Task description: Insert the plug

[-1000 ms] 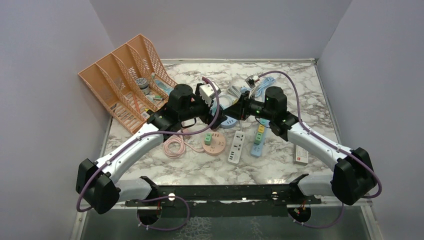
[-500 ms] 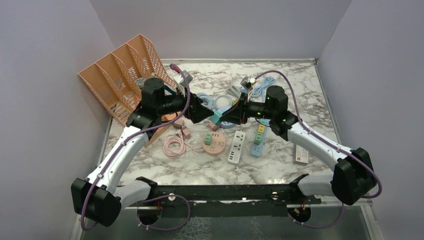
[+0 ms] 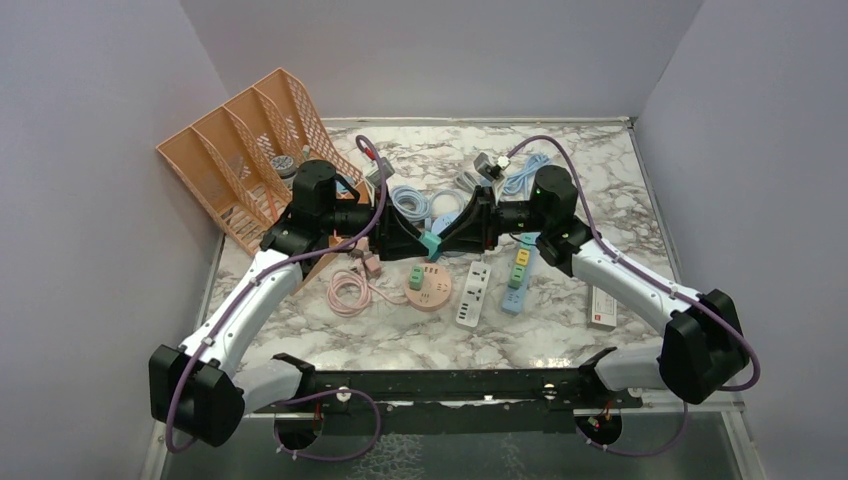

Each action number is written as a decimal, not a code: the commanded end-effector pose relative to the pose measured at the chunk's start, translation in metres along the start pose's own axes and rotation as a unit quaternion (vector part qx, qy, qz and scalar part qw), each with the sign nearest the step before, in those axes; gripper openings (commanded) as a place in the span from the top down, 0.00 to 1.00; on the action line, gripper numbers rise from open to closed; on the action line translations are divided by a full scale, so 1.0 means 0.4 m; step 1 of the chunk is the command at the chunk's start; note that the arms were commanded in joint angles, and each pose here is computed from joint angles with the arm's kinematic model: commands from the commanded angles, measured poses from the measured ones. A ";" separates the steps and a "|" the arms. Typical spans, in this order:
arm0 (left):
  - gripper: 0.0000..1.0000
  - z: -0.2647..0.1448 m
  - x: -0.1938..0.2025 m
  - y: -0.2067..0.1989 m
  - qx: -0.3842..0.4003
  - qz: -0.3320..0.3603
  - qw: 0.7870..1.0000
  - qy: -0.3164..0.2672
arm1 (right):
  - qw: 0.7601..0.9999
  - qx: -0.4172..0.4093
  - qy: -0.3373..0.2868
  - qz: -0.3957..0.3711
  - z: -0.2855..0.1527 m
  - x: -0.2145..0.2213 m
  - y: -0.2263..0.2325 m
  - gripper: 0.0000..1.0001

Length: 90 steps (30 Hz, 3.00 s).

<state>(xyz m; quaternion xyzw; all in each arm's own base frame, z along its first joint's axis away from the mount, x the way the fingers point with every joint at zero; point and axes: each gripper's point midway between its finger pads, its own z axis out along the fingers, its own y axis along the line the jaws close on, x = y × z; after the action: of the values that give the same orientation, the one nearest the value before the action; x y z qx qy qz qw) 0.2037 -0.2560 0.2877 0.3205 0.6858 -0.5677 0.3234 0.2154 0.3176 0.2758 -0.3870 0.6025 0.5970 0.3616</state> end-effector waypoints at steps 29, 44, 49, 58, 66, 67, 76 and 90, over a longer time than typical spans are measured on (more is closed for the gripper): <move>1.00 0.022 0.057 0.200 -0.198 -0.097 0.975 -0.024 | 0.967 0.249 -0.044 0.024 -0.047 -0.031 -0.189 0.45; 1.00 0.055 0.209 0.290 -0.451 -0.178 0.874 0.007 | 0.799 0.589 -0.064 0.102 -0.298 0.046 -0.383 0.44; 1.00 0.086 0.240 0.295 -0.466 -0.198 0.862 0.031 | 0.793 0.597 -0.065 0.108 -0.307 0.056 -0.385 0.44; 1.00 0.115 0.301 0.313 -0.504 -0.197 0.836 0.092 | 0.788 0.603 -0.065 0.108 -0.315 0.066 -0.388 0.45; 1.00 0.152 0.325 0.321 -0.504 -0.185 0.834 0.124 | 0.788 0.602 -0.065 0.109 -0.313 0.065 -0.389 0.45; 1.00 0.154 0.328 0.324 -0.505 -0.183 0.834 0.128 | 0.788 0.603 -0.065 0.109 -0.314 0.067 -0.390 0.45; 1.00 0.144 0.353 0.317 -0.507 -0.181 0.828 0.160 | 0.786 0.605 -0.063 0.111 -0.315 0.072 -0.393 0.45; 1.00 0.163 0.389 0.339 -0.510 -0.182 0.818 0.193 | 0.785 0.606 -0.059 0.114 -0.315 0.081 -0.396 0.45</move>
<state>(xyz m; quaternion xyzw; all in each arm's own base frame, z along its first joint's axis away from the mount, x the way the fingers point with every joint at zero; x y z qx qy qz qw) 0.2301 -0.2880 0.0856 0.0659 0.9675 -0.1293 0.2070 0.3477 0.1970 0.1801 0.0096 0.8574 0.1758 0.4836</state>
